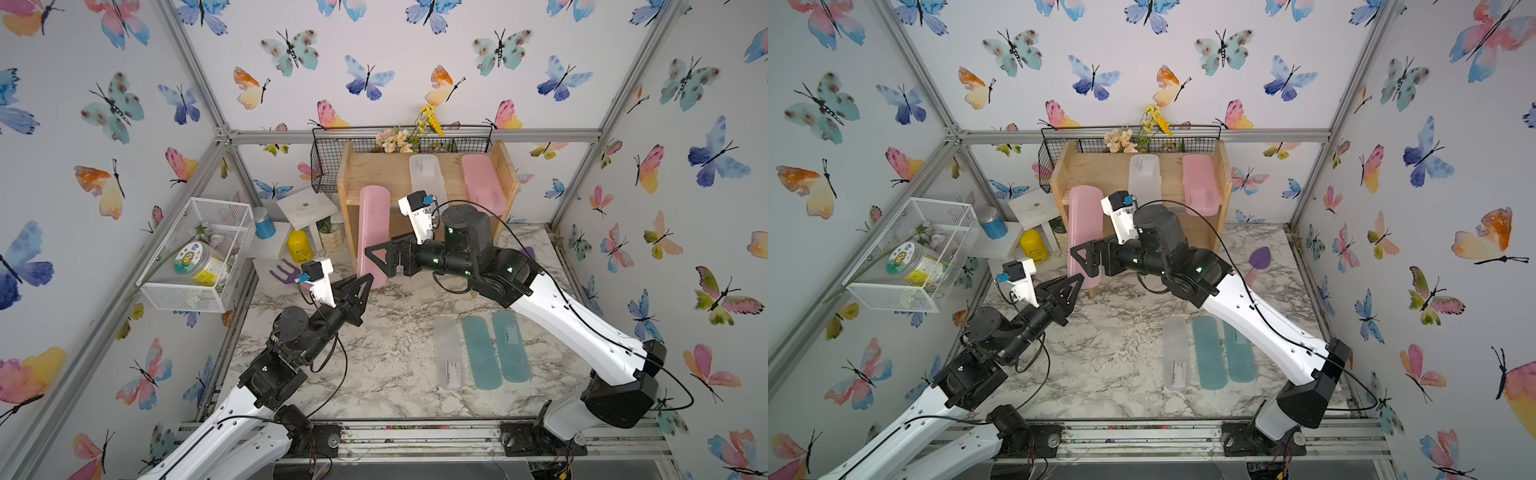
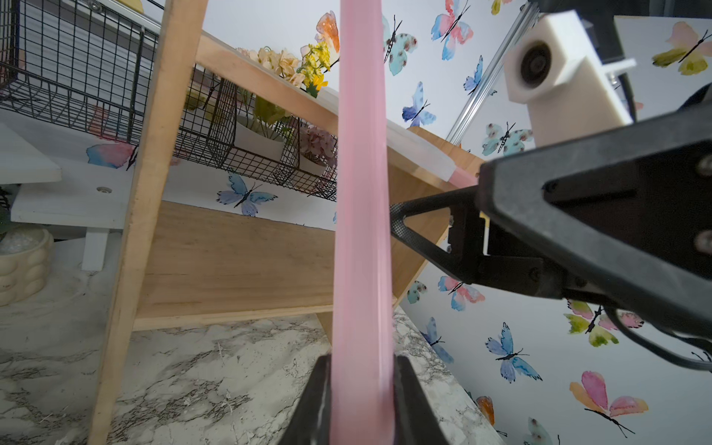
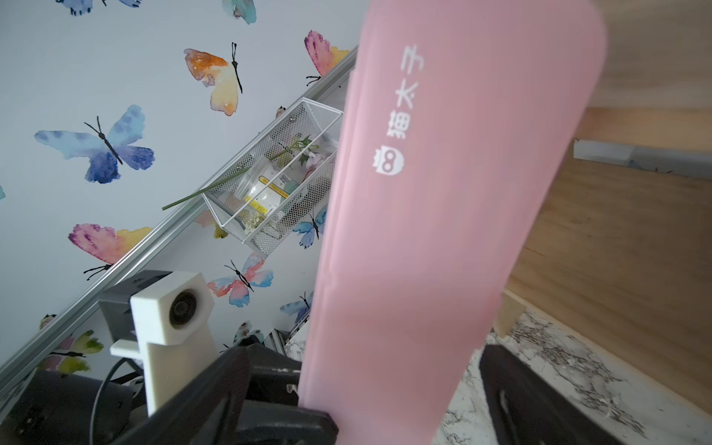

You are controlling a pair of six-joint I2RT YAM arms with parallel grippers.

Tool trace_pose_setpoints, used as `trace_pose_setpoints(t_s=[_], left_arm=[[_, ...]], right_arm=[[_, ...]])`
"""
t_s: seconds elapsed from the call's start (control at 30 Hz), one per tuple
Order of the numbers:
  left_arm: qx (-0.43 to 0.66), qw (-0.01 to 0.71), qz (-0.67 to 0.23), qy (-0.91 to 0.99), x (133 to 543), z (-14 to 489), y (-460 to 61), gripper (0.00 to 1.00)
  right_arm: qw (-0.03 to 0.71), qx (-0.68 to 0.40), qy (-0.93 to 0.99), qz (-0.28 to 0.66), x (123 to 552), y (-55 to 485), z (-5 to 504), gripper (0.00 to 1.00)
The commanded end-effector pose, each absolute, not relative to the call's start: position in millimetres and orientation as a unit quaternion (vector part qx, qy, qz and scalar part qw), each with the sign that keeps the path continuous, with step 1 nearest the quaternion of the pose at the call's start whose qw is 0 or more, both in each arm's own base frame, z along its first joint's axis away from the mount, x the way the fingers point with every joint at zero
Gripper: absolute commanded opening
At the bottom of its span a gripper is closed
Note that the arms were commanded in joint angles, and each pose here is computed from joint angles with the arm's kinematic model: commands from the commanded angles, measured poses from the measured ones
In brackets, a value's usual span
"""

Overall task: Remove the pencil cases from the shelf
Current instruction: Pick up the pencil case from the shelf.

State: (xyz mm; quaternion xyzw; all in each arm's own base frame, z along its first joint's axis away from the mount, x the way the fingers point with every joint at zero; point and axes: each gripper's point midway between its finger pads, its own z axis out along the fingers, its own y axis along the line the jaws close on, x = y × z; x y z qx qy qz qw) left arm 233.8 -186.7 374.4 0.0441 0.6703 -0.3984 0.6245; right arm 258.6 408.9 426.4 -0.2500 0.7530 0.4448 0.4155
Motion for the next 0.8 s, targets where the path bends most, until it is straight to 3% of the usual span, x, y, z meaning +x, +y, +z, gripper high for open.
trace_pose_setpoints(t_s=[0.0,0.6,0.77], left_arm=[[0.035,0.653,-0.382,0.653,231,388,-177,0.03],[0.032,0.651,-0.376,0.658,228,381,-176,0.05],[0.03,0.651,-0.375,0.659,227,379,-174,0.06]], right_arm=[[0.427,-0.231,0.754,0.443,268,415,430,0.99],[0.435,-0.214,0.768,0.418,284,433,415,0.99],[0.432,-0.216,0.768,0.42,284,436,413,0.93]])
